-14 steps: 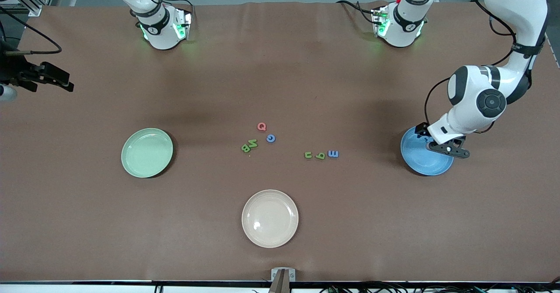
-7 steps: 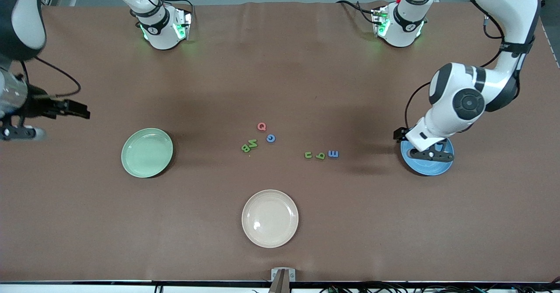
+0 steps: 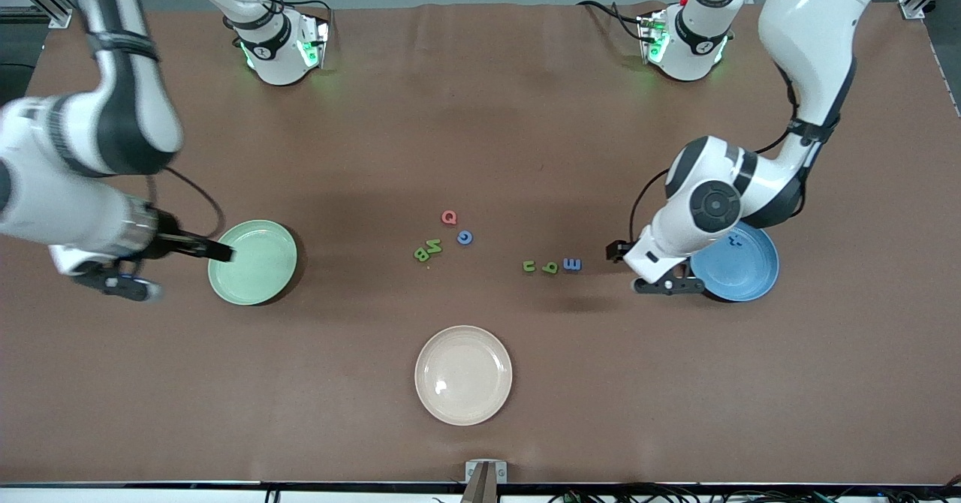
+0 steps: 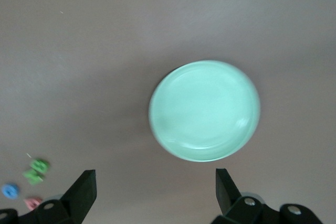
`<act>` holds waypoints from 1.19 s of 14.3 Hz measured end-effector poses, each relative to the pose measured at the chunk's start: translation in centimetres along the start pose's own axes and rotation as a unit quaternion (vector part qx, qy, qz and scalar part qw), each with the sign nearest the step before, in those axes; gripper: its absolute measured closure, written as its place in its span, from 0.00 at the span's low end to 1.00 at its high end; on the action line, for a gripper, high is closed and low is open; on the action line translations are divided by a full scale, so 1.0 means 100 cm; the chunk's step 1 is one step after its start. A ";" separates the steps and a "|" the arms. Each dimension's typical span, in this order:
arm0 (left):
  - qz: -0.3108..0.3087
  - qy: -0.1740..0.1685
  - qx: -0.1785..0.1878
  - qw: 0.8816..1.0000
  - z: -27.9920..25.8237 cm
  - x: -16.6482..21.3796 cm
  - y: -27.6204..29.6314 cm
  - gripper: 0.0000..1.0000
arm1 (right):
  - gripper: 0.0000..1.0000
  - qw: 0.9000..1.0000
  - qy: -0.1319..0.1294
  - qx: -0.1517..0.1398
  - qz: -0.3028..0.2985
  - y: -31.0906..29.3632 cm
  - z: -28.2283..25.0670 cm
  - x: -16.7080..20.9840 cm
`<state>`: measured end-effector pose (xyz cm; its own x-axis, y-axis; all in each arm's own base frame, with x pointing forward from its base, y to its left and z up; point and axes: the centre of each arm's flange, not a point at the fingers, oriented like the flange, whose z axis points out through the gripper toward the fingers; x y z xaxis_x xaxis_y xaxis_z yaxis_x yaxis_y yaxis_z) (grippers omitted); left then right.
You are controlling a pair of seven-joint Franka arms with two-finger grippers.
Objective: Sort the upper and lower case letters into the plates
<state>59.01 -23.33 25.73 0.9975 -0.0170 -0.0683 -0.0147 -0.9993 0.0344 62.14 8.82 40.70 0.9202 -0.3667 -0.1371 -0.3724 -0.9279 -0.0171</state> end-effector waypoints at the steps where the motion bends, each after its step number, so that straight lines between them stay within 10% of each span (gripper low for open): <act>1: 0.003 0.002 -0.004 1.000 0.001 0.003 0.011 0.00 | 0.00 0.999 0.002 -0.004 0.037 -0.029 0.019 -0.016; 7: 0.011 -0.008 -0.012 1.000 0.028 0.006 0.055 0.00 | 0.00 0.986 0.020 -0.003 0.166 -0.123 0.095 -0.075; 17: -0.003 -0.007 0.015 1.000 0.068 -0.004 0.094 0.00 | 0.00 0.976 0.053 0.029 0.210 -0.200 0.203 -0.118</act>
<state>58.02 -32.93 19.26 0.9965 -0.0116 -0.0832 -0.0113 -0.9999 0.0040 56.28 33.03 22.54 0.6904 -0.7223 -0.0400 -0.7234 -0.6894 -0.0376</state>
